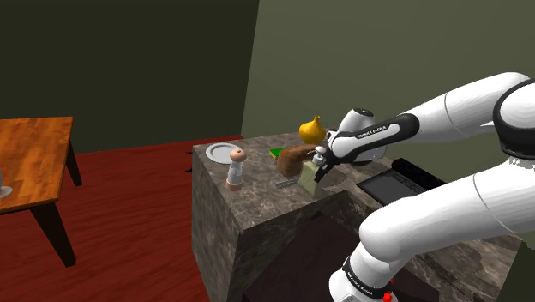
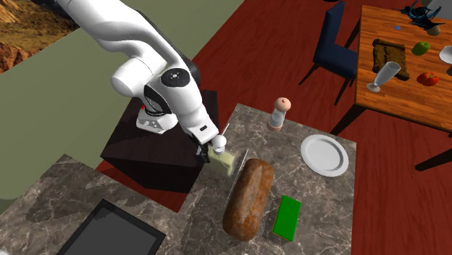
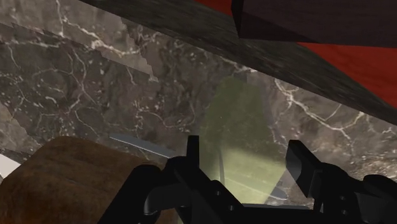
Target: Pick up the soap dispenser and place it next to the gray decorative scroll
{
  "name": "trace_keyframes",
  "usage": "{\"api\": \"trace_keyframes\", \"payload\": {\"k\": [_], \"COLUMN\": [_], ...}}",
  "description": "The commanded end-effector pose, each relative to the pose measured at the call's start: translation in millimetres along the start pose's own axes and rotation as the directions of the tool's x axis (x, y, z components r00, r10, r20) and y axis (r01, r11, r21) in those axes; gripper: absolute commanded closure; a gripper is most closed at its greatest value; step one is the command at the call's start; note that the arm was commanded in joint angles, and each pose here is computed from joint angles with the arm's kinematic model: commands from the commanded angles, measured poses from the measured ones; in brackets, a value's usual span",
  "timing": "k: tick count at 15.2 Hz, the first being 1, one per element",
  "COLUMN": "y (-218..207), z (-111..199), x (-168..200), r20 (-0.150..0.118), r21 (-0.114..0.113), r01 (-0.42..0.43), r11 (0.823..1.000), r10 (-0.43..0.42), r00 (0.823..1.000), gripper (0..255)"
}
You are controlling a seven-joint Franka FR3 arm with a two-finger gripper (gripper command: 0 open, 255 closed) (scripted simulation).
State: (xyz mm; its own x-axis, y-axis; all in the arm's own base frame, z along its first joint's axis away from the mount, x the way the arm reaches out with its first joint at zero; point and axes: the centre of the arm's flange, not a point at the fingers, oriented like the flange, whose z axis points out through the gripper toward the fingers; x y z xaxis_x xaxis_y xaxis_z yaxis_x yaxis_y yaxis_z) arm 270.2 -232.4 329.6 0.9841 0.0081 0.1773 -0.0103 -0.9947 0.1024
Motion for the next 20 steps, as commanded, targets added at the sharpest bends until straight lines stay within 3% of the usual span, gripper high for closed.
{"api": "trace_keyframes", "payload": {"k": [1,20], "y": [1,11], "z": [-11,-109], "x": [2,20], "r20": [0.0,0.0], "r21": [0.0,0.0], "r01": [0.0,0.0], "r11": [1.0,1.0], "r10": [0.0,0.0], "r00": [1.0,1.0], "gripper": [255,255]}}
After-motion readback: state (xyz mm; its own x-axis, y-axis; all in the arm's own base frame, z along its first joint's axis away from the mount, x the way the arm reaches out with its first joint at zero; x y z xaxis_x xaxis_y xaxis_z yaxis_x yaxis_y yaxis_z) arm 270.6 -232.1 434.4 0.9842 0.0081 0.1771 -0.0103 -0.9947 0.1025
